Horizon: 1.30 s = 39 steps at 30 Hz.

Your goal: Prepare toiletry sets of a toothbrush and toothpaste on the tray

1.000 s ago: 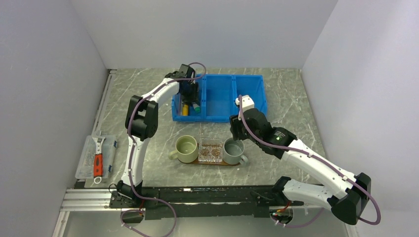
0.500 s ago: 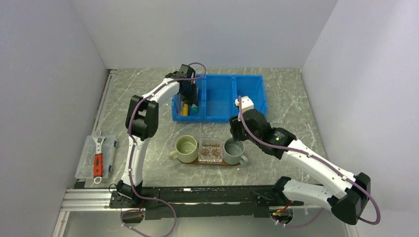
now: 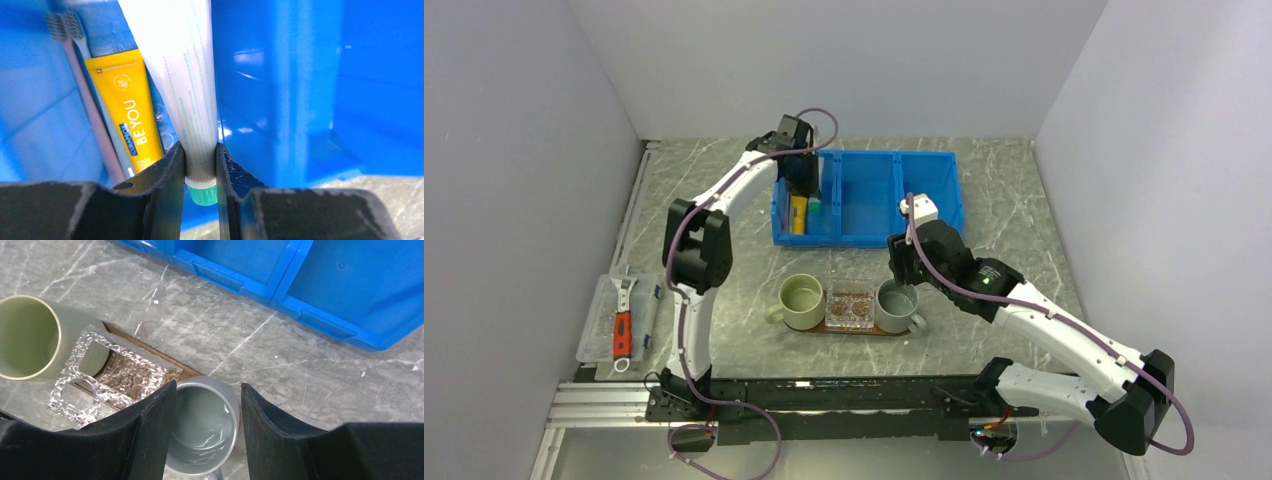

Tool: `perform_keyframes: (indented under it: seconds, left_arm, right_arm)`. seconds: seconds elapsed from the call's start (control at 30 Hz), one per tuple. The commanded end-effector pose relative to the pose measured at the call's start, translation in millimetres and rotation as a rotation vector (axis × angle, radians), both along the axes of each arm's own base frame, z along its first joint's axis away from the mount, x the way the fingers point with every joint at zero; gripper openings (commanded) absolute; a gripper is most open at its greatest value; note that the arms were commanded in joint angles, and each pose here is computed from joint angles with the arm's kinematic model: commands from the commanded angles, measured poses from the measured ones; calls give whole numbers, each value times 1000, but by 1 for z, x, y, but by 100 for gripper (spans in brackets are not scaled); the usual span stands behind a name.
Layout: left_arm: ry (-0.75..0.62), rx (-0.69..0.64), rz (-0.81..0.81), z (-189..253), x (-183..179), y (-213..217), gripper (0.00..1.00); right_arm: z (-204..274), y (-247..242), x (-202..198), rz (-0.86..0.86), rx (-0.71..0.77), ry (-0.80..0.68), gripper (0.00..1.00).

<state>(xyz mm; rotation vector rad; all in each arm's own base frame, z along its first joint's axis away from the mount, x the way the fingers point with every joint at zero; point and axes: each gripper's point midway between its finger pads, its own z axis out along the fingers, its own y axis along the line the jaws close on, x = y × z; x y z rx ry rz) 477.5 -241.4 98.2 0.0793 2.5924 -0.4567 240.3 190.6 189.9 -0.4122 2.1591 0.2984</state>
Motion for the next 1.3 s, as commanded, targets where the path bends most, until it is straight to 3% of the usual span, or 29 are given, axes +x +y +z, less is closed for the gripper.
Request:
perform_keyframes:
  seconds: [0.0, 0.23, 0.53, 0.93, 1.27]
  left_arm:
    - [-238, -44, -33, 107, 1, 4, 19]
    - [-265, -108, -174, 156, -38, -1, 16]
    - [-252, -170, -391, 185, -116, -2, 15]
    - [-223, -228, -669, 181, -239, 0, 14]
    - [-276, -272, -797, 172, -310, 15, 16]
  right_arm:
    - [35, 13, 4, 12, 92, -48, 53]
    - [58, 21, 3, 43, 149, -66, 53]
    - [76, 34, -5, 103, 215, -53, 54]
    - [101, 47, -30, 234, 302, -16, 59]
    - [111, 74, -67, 405, 451, 141, 61]
